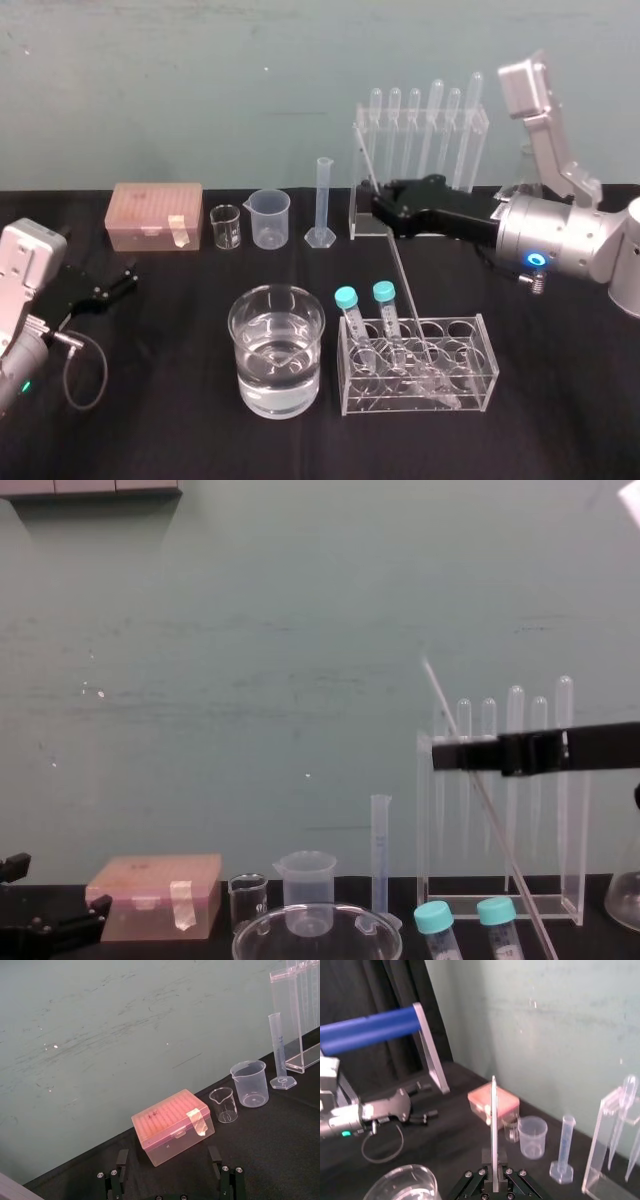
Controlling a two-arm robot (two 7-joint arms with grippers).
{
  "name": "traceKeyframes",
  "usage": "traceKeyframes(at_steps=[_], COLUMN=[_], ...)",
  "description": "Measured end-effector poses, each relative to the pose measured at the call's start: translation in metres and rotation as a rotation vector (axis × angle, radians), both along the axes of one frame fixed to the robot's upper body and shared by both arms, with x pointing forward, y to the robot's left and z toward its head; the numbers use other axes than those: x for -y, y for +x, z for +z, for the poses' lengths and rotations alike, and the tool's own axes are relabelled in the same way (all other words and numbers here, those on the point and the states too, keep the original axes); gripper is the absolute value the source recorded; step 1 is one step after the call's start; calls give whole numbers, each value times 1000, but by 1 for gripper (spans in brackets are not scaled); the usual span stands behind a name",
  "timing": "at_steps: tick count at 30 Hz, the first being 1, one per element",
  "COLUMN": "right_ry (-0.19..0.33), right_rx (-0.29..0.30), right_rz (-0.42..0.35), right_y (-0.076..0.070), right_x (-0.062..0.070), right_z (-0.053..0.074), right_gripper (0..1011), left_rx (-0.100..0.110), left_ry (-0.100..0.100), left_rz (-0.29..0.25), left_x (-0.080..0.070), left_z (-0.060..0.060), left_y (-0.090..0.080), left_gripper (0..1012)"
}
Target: Hold the thermometer with one hand and immerse one end into the beaker, then reinsert it into the test tube rack.
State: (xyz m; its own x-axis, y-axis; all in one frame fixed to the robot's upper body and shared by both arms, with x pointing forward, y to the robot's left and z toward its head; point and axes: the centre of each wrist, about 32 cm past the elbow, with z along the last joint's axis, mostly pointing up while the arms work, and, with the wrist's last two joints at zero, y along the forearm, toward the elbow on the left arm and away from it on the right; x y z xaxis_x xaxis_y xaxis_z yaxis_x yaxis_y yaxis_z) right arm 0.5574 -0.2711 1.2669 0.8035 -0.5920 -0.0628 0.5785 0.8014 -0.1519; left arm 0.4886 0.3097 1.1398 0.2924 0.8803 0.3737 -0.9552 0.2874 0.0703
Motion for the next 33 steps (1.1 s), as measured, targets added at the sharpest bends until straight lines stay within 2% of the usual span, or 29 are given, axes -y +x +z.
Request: traceKeyframes(at_steps=[8,12,18,23,25,29,31,32,33], right_ry=[99,147,187,213,233,264,276,282,284], right_rx=[149,219,270,281,287,306,331,352,363], right_rz=[-13,-32,-50,-53,-48,-21,1,18,28], right_y=[-18,-30,-41,-45,-44,-38,-33,-29,-27], right_x=[8,15,20,23,24,27,29,30,30], right_z=[-8,-18,-31,-32,-27,-4,13,27,34], right_gripper=[57,57,56,56,56,57,56,56,57], left_rx=[0,0,0,0,0,0,0,0,0], left_ry=[0,0,0,0,0,0,0,0,0], left_rz=[0,0,0,0,0,0,0,0,0], left_x=[0,0,0,0,0,0,0,0,0], left_z=[0,0,0,0,0,0,0,0,0], left_y=[0,0,0,0,0,0,0,0,0], left_gripper=[1008,1008,1008,1008,1008,1008,1008,1008,1008])
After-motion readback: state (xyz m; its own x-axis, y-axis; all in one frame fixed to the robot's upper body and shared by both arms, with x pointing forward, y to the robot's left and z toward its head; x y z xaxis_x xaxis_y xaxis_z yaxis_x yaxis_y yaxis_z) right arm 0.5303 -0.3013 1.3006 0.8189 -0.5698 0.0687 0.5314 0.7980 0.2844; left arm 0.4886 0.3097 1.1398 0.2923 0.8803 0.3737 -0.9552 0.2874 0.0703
